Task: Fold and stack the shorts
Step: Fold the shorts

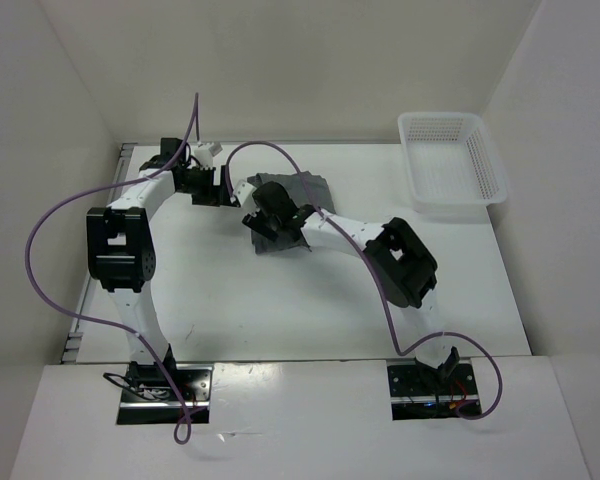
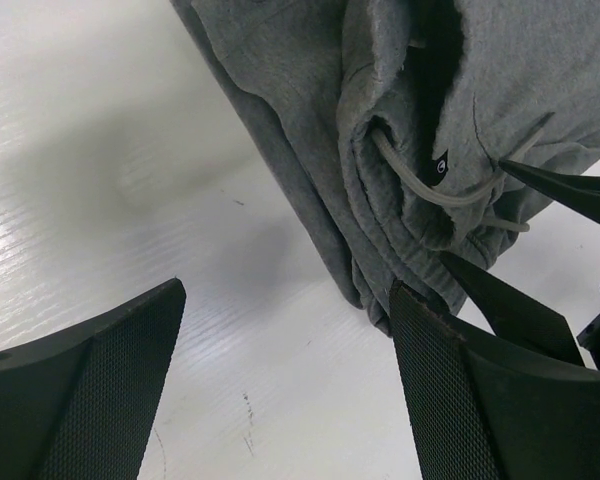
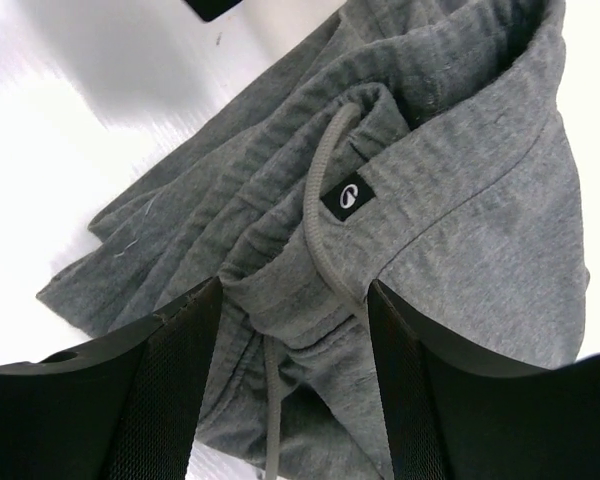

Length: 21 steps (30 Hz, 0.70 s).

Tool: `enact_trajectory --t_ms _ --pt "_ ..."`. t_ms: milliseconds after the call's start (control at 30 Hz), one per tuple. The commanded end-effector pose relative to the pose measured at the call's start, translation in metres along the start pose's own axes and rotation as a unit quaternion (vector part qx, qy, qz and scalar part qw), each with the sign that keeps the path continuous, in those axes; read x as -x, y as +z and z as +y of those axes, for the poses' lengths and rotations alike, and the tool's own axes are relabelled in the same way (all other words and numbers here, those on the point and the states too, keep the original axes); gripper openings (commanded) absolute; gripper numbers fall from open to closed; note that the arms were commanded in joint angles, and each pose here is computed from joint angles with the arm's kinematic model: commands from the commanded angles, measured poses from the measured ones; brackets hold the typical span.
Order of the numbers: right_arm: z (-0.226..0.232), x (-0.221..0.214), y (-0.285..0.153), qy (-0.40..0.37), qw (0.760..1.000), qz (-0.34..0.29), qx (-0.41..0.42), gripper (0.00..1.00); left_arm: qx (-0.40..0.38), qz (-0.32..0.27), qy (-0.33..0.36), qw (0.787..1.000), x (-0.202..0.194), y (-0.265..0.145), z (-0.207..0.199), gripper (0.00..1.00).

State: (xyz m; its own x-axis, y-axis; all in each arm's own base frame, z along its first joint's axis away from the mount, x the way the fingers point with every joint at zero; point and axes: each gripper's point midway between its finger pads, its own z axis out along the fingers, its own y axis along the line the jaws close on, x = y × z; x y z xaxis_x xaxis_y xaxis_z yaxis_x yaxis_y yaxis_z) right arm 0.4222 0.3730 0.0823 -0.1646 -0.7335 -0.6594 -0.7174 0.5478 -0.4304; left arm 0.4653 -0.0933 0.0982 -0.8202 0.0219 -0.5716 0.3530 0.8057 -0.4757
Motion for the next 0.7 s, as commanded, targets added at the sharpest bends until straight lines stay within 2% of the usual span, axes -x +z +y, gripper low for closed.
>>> enact_trajectory --t_ms 0,133,400,667 --pt "-0.003 0.008 0.005 0.009 0.999 -0.016 -0.028 0.66 -0.019 -0.001 0.010 1.000 -0.002 0.007 0.001 0.89" --pt "-0.010 0.013 0.011 0.018 0.998 -0.022 -0.049 0.62 -0.019 -0.001 0.010 1.000 -0.002 0.007 0.001 0.89" --pt "0.012 -0.003 0.004 0.011 1.000 0.000 0.008 0.62 -0.019 -0.001 0.010 1.000 -0.002 0.007 0.001 0.90" --pt "0.014 -0.001 0.000 0.005 1.000 -0.002 0.020 0.62 -0.023 -0.001 0.010 1.000 -0.002 0.007 -0.001 0.90"
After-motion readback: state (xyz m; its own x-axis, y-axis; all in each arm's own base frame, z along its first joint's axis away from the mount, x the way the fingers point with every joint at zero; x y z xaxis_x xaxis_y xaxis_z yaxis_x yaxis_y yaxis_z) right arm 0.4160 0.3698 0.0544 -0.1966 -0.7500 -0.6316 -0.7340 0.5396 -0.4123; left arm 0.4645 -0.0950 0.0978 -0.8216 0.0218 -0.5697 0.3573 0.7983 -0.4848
